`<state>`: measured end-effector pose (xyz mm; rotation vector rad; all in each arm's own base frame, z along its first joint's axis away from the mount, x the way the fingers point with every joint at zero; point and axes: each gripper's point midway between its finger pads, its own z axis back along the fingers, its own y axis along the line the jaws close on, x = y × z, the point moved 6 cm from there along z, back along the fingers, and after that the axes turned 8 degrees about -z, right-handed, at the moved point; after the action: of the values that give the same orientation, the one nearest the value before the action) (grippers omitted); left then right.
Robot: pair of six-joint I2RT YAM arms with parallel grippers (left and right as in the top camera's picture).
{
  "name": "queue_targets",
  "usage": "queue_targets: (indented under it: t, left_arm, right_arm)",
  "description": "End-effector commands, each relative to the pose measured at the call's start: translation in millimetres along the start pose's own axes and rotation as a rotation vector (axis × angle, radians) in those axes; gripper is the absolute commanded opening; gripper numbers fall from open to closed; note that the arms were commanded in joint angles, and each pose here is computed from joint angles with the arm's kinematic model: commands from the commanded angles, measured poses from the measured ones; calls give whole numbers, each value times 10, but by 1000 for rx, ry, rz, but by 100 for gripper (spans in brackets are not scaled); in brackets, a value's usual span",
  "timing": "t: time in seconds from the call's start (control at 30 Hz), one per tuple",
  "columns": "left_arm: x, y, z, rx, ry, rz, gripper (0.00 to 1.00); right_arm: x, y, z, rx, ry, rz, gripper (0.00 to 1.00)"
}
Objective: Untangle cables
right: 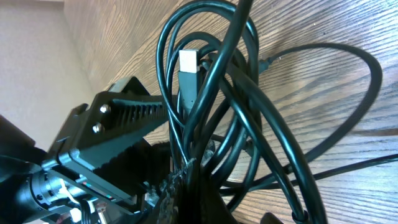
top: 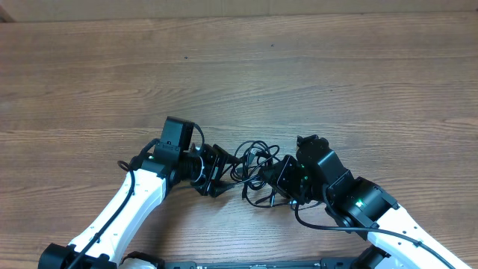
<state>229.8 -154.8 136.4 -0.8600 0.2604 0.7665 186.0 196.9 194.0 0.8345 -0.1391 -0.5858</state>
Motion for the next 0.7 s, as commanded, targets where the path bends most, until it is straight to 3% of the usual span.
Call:
queue_targets:
  t: [0.0, 0.33, 0.67]
  left_arm:
    - [-44, -63, -15, -37, 51, -2, 47]
    - [-68, -180, -92, -66, 7, -122, 4]
    - [42, -200, -72, -65, -81, -231, 4]
  right_arm:
    - [14, 5, 2, 11, -7, -3, 4]
    - [13, 6, 2, 12, -5, -134, 4]
    - [-13, -50, 2, -18, 13, -139, 4]
